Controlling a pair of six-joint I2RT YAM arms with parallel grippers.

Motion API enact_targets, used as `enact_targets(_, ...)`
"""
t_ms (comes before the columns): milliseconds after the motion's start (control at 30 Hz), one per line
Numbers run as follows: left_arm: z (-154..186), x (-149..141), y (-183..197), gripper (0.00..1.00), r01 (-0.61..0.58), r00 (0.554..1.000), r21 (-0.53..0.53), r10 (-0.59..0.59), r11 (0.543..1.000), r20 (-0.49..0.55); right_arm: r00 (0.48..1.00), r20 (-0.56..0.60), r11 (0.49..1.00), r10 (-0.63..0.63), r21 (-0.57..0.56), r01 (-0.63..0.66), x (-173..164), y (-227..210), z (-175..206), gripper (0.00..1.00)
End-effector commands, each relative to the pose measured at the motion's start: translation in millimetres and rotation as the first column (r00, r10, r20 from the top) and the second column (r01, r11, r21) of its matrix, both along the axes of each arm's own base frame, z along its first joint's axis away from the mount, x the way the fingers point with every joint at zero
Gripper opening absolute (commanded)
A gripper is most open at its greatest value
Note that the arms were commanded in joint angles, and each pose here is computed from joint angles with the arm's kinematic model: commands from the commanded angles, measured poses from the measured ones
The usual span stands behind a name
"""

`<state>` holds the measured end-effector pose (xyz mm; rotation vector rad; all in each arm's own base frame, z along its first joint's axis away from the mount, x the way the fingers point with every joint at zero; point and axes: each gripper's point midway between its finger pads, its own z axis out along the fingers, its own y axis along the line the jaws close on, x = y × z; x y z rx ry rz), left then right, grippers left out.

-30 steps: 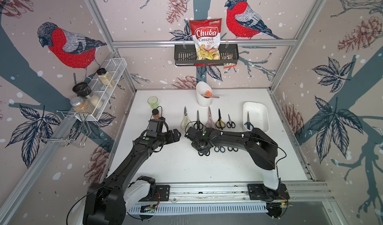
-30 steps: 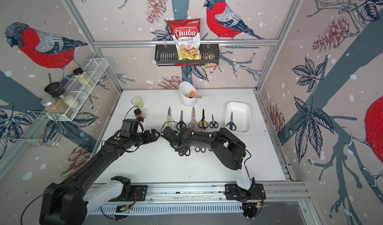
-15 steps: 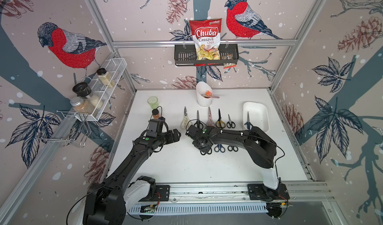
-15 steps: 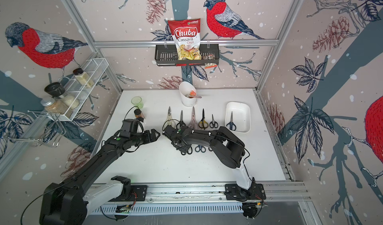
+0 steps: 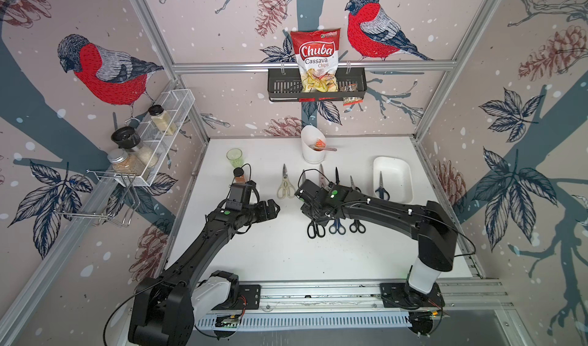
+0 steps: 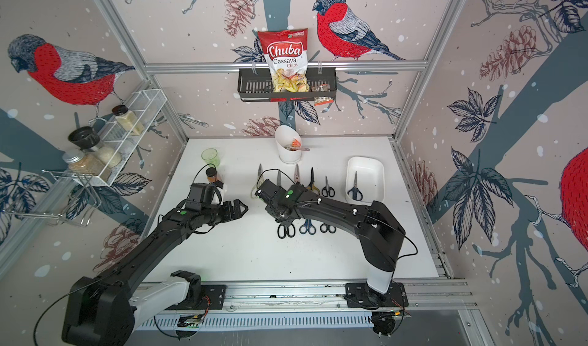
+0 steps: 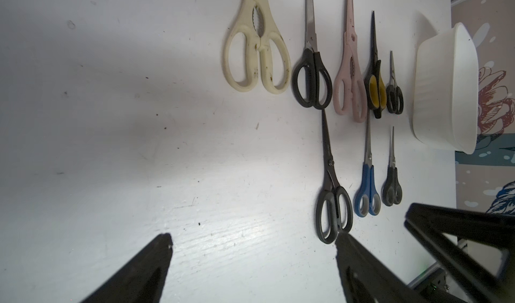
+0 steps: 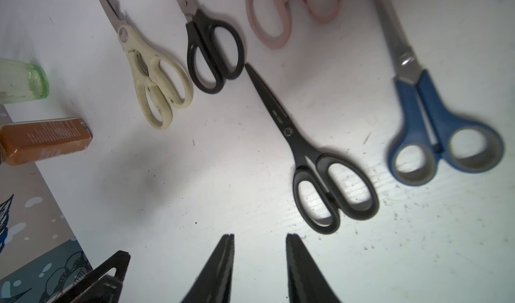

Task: Take the scissors out of the storage box
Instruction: Place the scissors at the center of the board, then pick up the scissors from the storage box.

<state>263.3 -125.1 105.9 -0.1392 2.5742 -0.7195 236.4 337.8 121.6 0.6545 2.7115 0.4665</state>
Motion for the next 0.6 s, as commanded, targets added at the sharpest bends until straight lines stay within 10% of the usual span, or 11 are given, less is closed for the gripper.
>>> enact_targets(0,-2.5,0.0,-11.1,0.95,0.059,0.998,-0.038,-0.059,0.998,0.003,0.996,0.037,0.992,0.08,-0.098,-0.076,11.1,-34.3,6.4,0.38)
enact_targets(267,-14.3,5.9,-14.8,0.95,0.065,0.998,-0.013,-0.065,0.998,-0.017,0.968,0.063,0.962,0.242,-0.15,-0.23,62.9,-121.9,24.9,0.43)
enact_targets(567,3.6,38.1,-47.8,0.95,0.008,0.999,0.007,-0.009,1.0,0.051,0.995,0.033,0.987,0.09,-0.134,-0.085,122.3,-268.7,-0.3,0.44)
